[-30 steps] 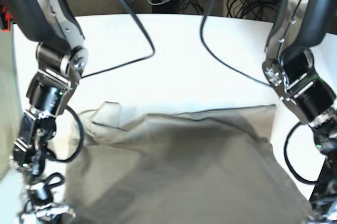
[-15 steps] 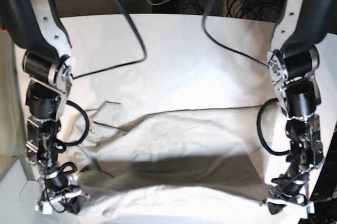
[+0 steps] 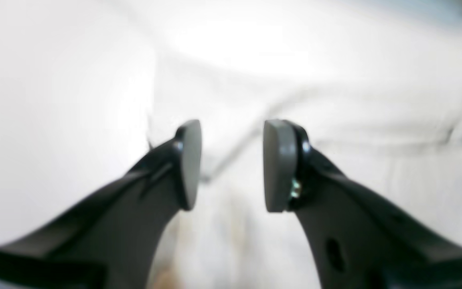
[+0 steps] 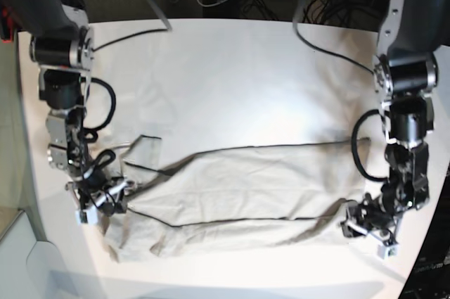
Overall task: Layout the t-shirt on the table in an organized manner, then fold the t-shirt properly
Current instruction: 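Lower the shirt onto the table with both grippers, laying it flat, then grasp the shirt's end corners with both grippers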
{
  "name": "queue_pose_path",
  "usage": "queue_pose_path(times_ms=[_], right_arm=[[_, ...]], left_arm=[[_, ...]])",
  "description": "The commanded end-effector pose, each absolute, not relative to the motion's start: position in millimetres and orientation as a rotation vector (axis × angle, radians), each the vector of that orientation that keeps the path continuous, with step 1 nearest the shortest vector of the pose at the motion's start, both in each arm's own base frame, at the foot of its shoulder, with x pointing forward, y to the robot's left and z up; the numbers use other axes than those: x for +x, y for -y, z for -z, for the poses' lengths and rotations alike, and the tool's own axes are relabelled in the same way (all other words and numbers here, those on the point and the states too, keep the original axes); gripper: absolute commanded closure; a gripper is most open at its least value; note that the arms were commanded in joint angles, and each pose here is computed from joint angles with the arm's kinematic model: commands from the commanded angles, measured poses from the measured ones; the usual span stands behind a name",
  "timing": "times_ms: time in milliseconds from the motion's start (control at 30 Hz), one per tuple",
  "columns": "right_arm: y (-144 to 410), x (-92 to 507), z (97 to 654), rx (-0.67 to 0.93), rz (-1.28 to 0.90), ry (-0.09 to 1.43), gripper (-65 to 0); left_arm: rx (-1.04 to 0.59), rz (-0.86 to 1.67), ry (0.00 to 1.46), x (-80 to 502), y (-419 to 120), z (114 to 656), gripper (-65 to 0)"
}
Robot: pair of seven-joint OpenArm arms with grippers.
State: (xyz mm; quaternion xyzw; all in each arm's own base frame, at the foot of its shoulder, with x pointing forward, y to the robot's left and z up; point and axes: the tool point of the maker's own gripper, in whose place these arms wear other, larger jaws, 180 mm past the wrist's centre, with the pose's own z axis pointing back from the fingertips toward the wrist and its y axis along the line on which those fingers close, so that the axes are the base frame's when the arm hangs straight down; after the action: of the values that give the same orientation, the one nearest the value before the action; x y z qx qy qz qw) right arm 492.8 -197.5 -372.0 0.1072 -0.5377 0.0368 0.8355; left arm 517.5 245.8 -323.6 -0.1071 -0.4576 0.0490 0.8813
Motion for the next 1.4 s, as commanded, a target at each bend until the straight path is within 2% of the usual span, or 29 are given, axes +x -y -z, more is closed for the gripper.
queue_pose_path(times_ms=[0, 267, 500, 767, 1067, 1233, 1300, 1367], right_arm=[[205, 501, 348, 0.217, -0.069, 1.222, -22.5], [197, 439, 386, 0.201, -0.122, 1.187, -22.5], [183, 407, 414, 0.222, -0.128, 1.126, -22.4], [186, 377, 428, 0.182, -0.192, 0.999, -18.2], [208, 343, 433, 0.102, -0.272, 0.877, -18.1], [219, 324, 425, 0.059, -0.327, 0.869, -17.9], [219, 321, 417, 0.048, -0.347, 0.886, -18.0], [218, 318, 407, 0.037, -0.372, 0.906, -18.1]], left_arm=[[-0.202, -0.086, 1.032, 523, -260, 296, -25.0], [-0.238, -0.039, 1.034, 460, -245, 326, -25.0], [-0.268, -0.087, 0.977, 438, -234, 370, -24.7], [-0.279, -0.191, 0.820, 421, -243, 426, -24.6], [-0.279, -0.245, 0.686, 404, -250, 460, -24.6], [-0.265, -0.227, 0.562, 376, -258, 477, -24.4], [-0.257, -0.225, 0.515, 365, -262, 483, -20.7], [-0.247, -0.233, 0.473, 349, -270, 491, -11.9]])
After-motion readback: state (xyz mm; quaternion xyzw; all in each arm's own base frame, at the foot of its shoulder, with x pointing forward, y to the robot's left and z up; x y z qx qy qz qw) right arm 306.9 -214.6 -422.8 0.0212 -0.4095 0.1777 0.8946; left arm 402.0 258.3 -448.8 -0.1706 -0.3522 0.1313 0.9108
